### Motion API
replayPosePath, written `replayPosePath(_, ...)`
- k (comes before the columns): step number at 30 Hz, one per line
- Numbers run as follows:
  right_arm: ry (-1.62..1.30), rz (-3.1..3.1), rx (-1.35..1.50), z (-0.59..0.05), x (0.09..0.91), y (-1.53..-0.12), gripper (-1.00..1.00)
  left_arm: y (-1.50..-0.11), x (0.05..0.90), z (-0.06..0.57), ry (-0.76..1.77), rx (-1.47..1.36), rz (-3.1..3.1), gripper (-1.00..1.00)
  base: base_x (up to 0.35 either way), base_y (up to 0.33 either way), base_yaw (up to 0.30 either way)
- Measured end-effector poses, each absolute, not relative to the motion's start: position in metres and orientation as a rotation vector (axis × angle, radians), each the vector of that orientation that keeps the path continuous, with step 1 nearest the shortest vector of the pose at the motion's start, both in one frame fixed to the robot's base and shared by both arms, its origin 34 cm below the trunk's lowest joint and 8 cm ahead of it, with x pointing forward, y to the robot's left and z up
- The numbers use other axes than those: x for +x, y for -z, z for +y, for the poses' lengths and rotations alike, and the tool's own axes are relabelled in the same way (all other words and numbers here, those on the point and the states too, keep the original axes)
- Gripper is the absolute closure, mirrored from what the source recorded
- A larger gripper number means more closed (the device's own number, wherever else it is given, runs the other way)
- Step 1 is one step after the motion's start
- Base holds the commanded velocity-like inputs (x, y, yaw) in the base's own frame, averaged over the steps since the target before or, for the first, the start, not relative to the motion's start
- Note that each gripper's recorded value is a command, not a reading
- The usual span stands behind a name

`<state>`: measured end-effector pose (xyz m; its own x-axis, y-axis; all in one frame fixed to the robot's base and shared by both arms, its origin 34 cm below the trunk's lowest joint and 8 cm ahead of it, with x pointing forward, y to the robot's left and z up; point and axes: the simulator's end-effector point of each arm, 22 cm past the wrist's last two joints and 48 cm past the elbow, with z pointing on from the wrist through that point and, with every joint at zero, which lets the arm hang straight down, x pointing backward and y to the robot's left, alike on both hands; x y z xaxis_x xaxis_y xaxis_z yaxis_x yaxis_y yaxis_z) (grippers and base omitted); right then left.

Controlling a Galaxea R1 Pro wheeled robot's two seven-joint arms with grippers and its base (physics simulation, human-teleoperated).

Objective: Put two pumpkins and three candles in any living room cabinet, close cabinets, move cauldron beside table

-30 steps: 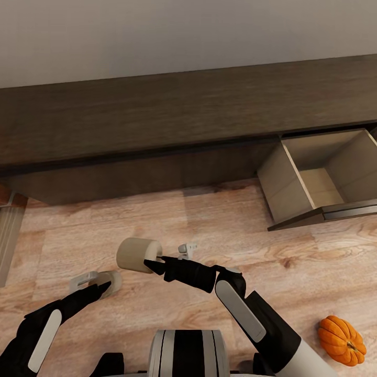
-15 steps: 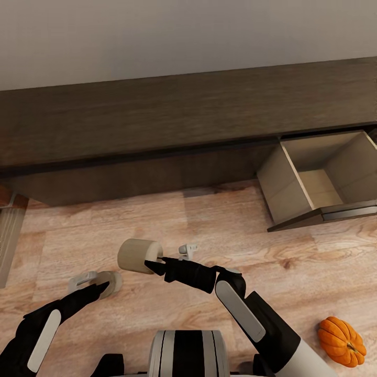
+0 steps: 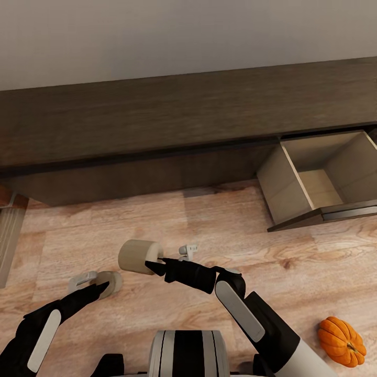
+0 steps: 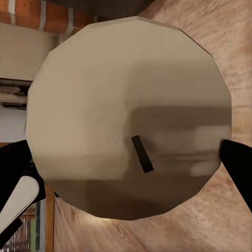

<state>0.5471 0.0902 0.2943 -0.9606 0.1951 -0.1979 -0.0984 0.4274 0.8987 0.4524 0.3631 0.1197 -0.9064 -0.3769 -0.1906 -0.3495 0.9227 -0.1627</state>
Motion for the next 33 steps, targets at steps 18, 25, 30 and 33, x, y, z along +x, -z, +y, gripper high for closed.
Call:
replayPosePath(18, -1.446, 2.368, 0.081, 0.080, 0.570, -0.314, 1.00, -0.146, 0.460, 0.370, 0.203, -0.571, 2.883, 1.00, 0.000, 0.000, 0.000)
replayPosePath(25, -1.277, 2.440, 0.098, 0.064, 0.579, -0.303, 1.00, -0.164, 0.457, 0.384, 0.197, -0.561, 2.963, 1.00, 0.000, 0.000, 0.000)
replayPosePath(30, -1.084, 2.518, 0.141, 0.054, 0.587, -0.294, 1.00, -0.183, 0.462, 0.409, 0.152, -0.528, 2.990, 1.00, 0.000, 0.000, 0.000)
replayPosePath(33, -0.930, 2.592, 0.215, 0.061, 0.590, -0.294, 1.00, -0.201, 0.461, 0.433, 0.108, -0.520, 3.028, 1.00, 0.000, 0.000, 0.000)
